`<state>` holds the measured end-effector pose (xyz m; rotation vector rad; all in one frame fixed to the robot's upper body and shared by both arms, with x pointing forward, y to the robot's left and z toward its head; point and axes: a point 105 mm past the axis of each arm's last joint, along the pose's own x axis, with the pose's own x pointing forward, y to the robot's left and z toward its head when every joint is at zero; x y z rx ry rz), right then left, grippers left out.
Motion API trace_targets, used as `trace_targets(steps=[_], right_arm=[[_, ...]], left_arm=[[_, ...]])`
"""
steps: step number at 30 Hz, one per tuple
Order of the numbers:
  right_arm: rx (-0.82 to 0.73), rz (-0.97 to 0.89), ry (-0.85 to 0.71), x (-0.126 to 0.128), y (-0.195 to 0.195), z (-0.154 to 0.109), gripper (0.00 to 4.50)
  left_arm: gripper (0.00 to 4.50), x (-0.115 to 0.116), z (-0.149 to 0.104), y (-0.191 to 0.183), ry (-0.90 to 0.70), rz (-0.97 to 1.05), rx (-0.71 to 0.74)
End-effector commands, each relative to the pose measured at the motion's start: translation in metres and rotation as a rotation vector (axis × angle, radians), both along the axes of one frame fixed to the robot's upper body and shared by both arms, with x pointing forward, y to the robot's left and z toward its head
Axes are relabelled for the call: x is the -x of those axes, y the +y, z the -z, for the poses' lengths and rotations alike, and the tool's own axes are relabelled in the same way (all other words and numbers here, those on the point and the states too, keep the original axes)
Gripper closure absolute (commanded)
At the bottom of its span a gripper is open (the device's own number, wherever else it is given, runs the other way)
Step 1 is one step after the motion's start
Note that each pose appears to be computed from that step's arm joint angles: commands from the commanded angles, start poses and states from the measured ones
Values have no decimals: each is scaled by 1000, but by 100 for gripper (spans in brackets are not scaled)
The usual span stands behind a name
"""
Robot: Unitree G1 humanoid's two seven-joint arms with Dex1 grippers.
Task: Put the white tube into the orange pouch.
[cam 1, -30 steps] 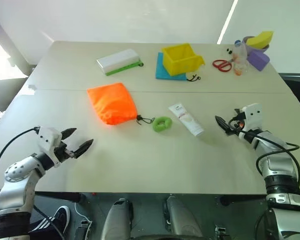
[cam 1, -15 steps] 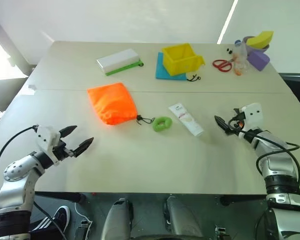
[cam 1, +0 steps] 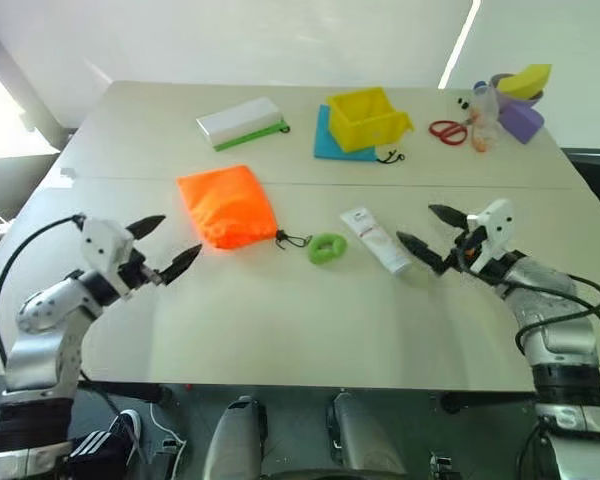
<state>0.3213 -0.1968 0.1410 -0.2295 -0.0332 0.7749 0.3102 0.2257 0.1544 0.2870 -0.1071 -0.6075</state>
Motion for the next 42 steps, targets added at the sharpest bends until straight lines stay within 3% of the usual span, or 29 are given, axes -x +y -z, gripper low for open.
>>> trace_targets(steps=[1, 11, 22, 25, 32, 42], right_arm=[[41, -158, -18, 20, 27, -10, 4], [125, -188, -30, 27, 45, -1, 4], [128, -125, -44, 22, 38, 3, 4], [149, -118, -43, 22, 36, 5, 0], [134, -89, -56, 15, 33, 0, 0], [149, -62, -55, 12, 24, 2, 0]], left_arm=[[0, -9, -6, -12, -65, -7, -144], [0, -41, 8, -31, -111, -105, -272], [0, -44, 19, -42, -97, -107, -250], [82, -45, 20, -38, -106, -145, -254], [447, -44, 26, -38, -90, -148, -249], [447, -29, 34, -32, 41, -32, -160]])
